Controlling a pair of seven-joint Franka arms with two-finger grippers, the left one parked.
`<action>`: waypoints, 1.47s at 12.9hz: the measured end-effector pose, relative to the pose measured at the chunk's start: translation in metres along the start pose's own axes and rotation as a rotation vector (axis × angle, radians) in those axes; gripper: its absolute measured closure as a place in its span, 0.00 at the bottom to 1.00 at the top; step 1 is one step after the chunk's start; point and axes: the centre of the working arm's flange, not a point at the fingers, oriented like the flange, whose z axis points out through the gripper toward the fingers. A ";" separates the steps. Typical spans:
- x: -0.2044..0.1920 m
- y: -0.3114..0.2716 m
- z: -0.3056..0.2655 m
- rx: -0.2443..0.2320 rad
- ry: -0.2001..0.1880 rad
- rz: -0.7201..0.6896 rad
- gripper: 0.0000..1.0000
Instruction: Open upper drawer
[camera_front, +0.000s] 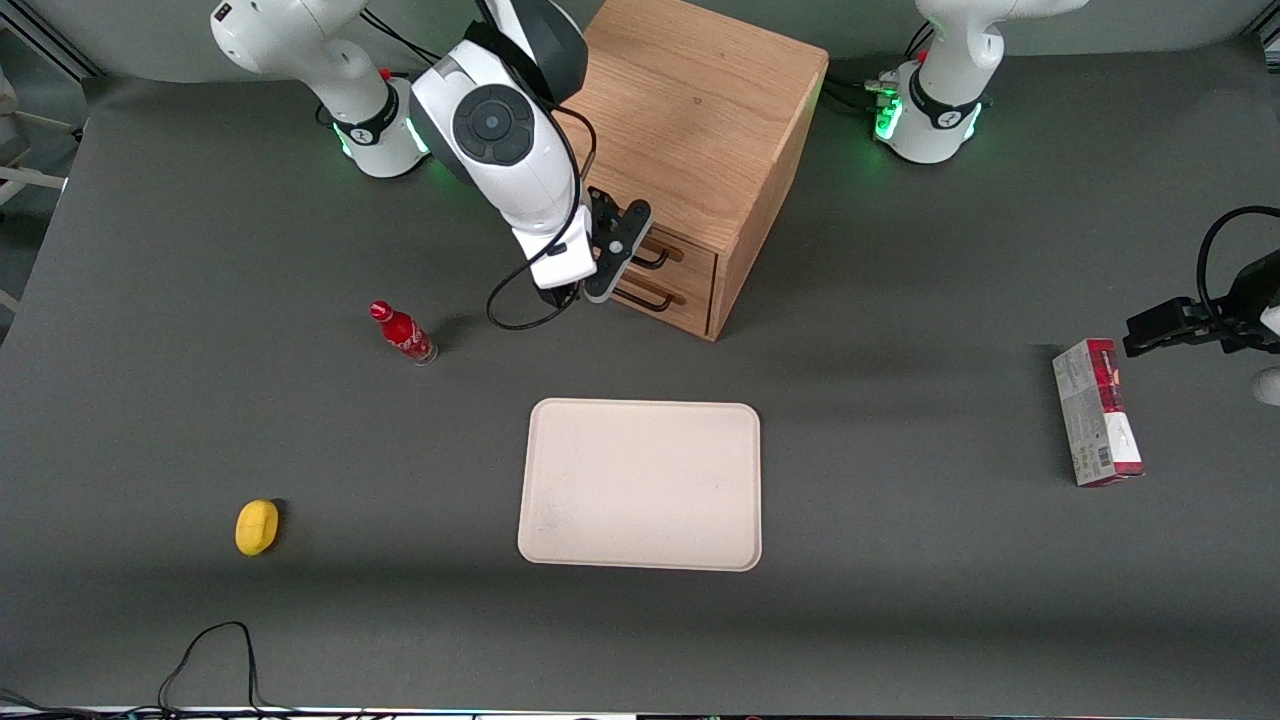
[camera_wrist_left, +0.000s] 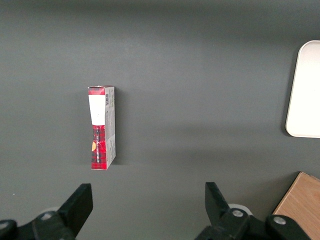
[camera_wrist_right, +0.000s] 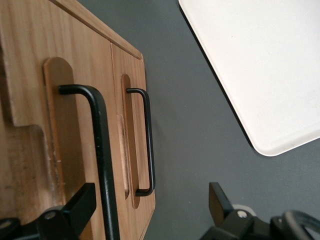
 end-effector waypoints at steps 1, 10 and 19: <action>-0.001 0.001 0.003 0.000 -0.002 0.001 0.00; -0.002 0.003 0.015 -0.008 -0.015 -0.003 0.00; -0.001 0.025 0.019 -0.023 -0.005 0.027 0.00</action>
